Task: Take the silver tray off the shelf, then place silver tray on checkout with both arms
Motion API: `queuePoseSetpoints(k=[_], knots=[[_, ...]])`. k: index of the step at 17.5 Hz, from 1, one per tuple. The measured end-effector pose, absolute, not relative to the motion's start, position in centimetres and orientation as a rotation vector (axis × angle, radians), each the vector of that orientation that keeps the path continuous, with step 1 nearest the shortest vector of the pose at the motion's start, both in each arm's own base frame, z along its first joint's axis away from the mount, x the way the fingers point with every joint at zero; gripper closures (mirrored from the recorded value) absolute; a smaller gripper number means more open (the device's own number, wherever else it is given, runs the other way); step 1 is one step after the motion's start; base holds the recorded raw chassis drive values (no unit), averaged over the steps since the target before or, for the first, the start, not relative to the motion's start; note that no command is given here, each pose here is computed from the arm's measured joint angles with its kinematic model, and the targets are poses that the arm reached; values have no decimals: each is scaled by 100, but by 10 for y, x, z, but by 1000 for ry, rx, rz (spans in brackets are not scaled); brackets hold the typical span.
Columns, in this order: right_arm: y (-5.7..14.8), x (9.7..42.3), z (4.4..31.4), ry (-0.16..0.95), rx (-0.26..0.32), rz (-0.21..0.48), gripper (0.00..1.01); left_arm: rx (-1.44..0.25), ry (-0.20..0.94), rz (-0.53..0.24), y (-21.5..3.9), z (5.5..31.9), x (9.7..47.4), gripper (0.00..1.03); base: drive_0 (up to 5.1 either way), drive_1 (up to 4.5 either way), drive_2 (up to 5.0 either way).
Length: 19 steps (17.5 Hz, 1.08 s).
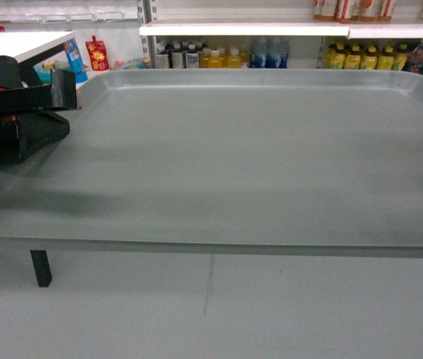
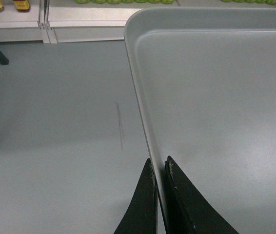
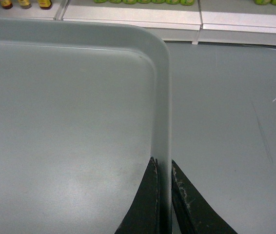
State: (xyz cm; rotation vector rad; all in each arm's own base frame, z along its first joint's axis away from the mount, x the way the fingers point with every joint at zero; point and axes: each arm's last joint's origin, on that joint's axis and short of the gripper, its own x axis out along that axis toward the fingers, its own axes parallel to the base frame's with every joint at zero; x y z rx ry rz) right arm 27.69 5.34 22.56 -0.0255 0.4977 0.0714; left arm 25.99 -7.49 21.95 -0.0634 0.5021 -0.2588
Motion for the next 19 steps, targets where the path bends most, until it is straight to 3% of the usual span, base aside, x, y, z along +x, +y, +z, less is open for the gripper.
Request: queuePoseSetpoints(k=[12,16,19], knots=[[53,276,227,494,-25,72,98,-64,498,-259,-75,221,259,100,15,-405,435],[53,276,227,494,-25,72,98,-64,499,-259,-75,220,259,100,0,0,0],[53,276,227,495,-25,71,98,-65,495,-260,-75,221,259,100,-473,243,243]])
